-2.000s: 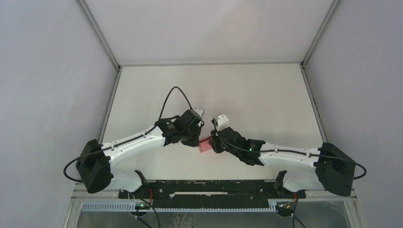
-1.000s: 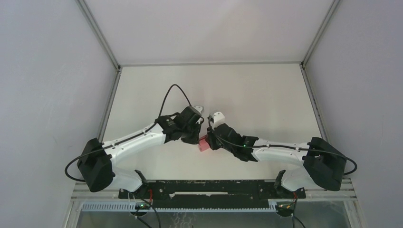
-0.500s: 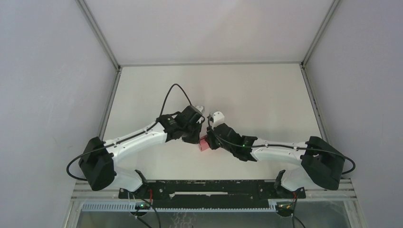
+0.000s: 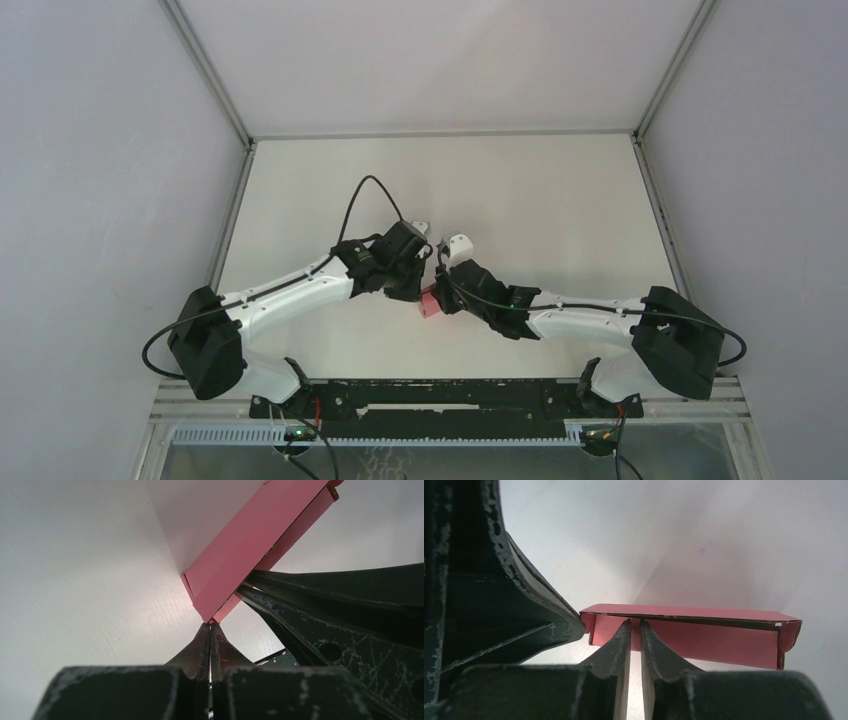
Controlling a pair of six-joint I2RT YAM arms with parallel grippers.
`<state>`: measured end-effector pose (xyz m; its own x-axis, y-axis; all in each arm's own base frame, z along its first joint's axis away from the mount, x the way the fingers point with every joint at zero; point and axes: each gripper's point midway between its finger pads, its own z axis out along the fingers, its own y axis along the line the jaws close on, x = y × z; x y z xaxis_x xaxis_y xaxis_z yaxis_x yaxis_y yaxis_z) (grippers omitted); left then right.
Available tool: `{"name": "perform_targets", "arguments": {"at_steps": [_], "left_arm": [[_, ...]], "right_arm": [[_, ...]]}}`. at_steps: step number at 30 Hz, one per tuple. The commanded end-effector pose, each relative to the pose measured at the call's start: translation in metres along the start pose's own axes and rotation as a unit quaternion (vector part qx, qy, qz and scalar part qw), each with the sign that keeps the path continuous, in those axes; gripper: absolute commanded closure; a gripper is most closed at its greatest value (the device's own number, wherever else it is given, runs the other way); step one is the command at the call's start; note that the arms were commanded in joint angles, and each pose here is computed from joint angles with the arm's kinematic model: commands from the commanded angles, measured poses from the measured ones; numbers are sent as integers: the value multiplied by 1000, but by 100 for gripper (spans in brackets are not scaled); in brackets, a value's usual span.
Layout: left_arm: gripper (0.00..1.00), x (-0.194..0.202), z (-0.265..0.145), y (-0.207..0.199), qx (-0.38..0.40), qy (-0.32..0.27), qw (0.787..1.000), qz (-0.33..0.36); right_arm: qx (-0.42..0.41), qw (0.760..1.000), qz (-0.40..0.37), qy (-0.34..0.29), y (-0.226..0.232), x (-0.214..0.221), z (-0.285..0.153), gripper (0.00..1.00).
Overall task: Fold the paper box
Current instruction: Close the paper box at the center of the board.
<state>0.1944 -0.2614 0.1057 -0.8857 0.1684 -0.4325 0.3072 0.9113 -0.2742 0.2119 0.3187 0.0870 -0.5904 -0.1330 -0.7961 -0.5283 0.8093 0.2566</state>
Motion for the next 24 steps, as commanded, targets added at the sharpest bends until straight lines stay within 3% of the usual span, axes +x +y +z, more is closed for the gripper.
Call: {"name": "perform_targets", "arguments": {"at_steps": [1, 24], "left_arm": [[100, -38, -11, -26, 37, -55, 998, -18], [100, -51, -13, -23, 30, -68, 996, -39]], "right_arm": [[10, 1000, 6, 28, -3, 13, 2, 80], [9, 1000, 10, 28, -2, 13, 2, 80]]}}
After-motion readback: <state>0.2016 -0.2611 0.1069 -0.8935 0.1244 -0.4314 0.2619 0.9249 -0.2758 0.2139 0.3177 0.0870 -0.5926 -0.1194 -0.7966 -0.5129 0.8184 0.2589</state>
